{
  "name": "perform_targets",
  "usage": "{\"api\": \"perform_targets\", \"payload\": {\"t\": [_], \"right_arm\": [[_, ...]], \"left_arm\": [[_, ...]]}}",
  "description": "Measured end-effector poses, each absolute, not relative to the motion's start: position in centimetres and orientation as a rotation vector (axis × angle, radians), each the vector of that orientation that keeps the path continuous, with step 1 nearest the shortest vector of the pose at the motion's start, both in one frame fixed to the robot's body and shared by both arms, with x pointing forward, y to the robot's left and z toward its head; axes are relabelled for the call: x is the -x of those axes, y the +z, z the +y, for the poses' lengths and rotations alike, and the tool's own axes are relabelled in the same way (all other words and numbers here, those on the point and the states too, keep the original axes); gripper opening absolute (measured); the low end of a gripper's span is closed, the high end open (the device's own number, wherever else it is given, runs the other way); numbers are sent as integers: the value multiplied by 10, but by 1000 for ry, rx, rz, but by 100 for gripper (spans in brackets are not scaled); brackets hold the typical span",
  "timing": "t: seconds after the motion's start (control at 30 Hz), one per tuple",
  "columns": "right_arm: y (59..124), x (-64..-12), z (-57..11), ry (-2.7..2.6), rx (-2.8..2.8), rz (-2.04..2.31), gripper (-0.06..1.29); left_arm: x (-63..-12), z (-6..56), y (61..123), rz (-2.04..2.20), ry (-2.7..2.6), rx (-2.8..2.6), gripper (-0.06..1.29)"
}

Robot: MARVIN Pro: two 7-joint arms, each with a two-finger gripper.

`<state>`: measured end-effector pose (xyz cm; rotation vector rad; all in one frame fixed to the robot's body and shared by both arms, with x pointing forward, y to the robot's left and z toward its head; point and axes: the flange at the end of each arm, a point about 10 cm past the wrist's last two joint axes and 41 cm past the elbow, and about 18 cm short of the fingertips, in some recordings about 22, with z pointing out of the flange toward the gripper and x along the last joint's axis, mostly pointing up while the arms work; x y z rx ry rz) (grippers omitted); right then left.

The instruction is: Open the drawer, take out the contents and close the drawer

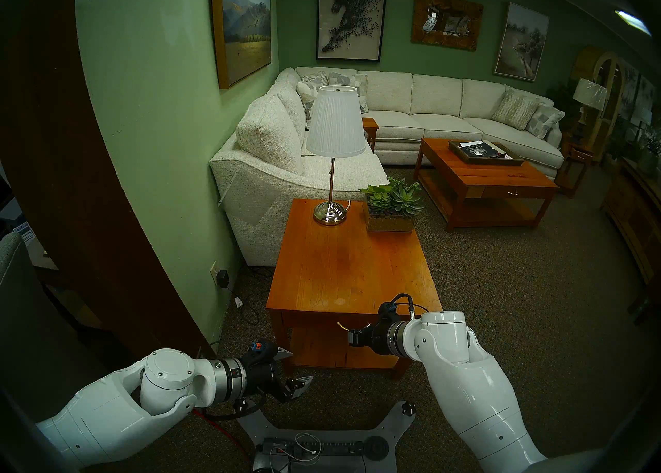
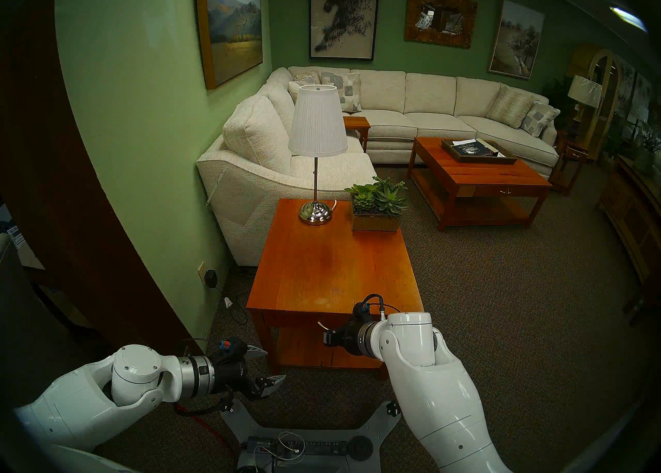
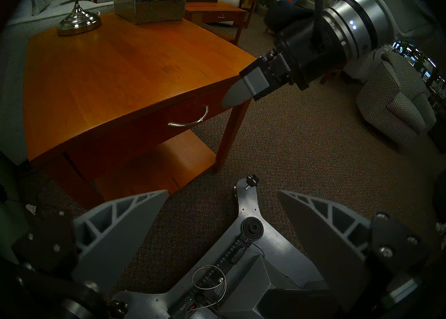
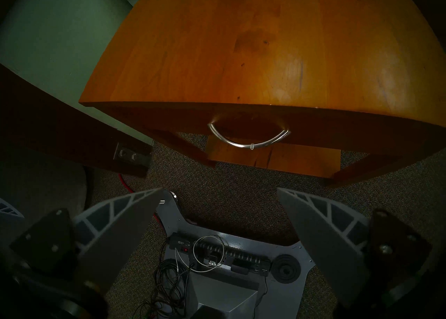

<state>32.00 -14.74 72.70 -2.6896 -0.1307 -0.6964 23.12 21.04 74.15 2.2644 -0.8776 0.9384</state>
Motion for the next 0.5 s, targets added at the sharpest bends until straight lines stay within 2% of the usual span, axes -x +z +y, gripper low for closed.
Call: {"api": "perform_targets", "payload": {"t": [0.33, 0.4, 0.43, 0.47, 0.5], "right_arm": [[714, -310, -129, -596, 2678, -162, 122], [711, -308, -126, -582, 2685, -177, 112], [711, -308, -125, -577, 2689, -186, 94], [710, -308, -124, -574, 2692, -191, 87], [709, -308, -123, -570, 2695, -196, 73]], "left_arm": [[-231, 210, 742, -878, 938, -2265, 123], [-231, 210, 742, -878, 938, -2265, 123], [-231, 210, 742, -878, 938, -2265, 123], [-231, 210, 742, -878, 938, -2265, 123], [-231, 210, 742, -878, 938, -2265, 123]]}}
